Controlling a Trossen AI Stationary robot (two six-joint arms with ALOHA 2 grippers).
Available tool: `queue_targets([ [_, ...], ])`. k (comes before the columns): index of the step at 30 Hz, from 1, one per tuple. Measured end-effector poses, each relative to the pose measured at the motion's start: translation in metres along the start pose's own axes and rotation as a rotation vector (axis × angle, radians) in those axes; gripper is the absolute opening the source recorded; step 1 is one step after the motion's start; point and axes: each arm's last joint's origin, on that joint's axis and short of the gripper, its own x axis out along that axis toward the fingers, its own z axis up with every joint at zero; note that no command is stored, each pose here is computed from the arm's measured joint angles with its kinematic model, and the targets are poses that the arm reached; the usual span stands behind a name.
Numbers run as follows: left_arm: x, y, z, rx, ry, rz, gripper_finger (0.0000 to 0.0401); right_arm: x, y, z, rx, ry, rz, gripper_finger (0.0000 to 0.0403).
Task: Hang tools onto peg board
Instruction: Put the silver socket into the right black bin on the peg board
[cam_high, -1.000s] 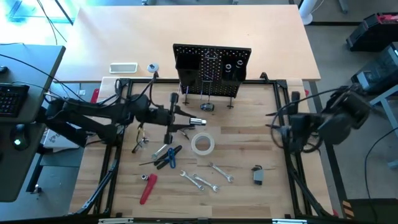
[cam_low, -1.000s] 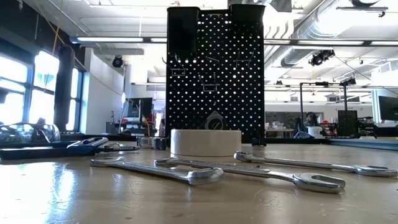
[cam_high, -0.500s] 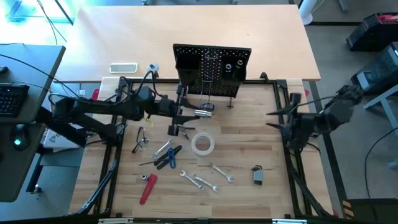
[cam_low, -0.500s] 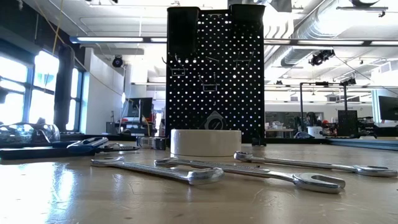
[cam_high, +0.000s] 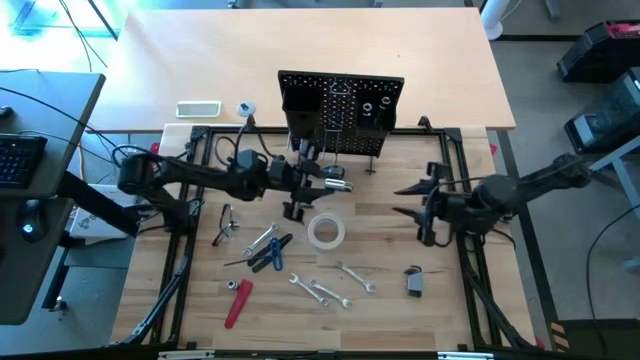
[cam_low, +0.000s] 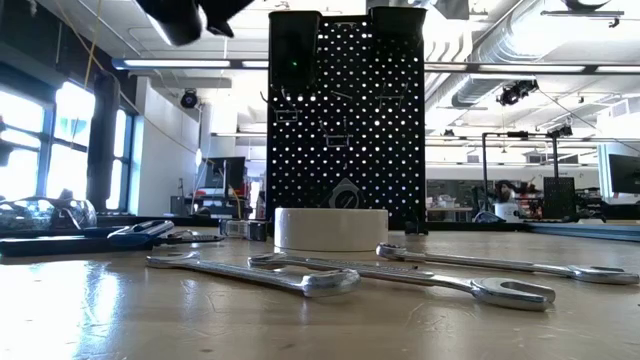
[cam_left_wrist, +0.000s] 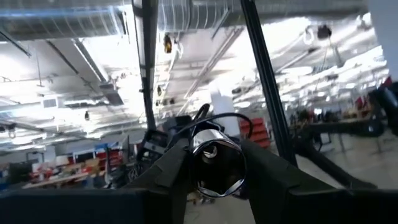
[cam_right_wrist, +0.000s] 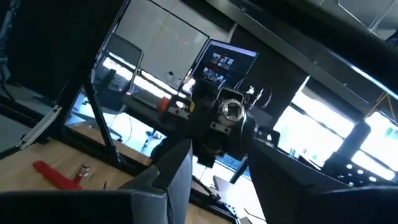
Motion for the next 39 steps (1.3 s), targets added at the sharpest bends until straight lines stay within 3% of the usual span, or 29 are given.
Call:
queue_targets([
  [9, -0.001, -0.002, -0.019, -0.089, -0.071, -0.043, 0.0112, 0.037, -0.001, -0.022, 0.051, -0.073, 0.041, 0.0200],
  [16, -0.001, -0.003, -0.018, -0.105, -0.093, -0.067, 0.0112, 0.064, 0.003, -0.038, 0.033, -0.167, 0.055, 0.0202],
  [25, -0.001, -0.003, -0.019, -0.128, -0.085, -0.092, 0.0112, 0.092, 0.004, -0.043, -0.019, -0.178, 0.022, 0.0202],
  [39, -0.001, -0.004, -0.019, -0.136, -0.082, -0.106, 0.0112, 0.102, -0.001, -0.035, -0.076, -0.186, -0.010, 0.0193],
])
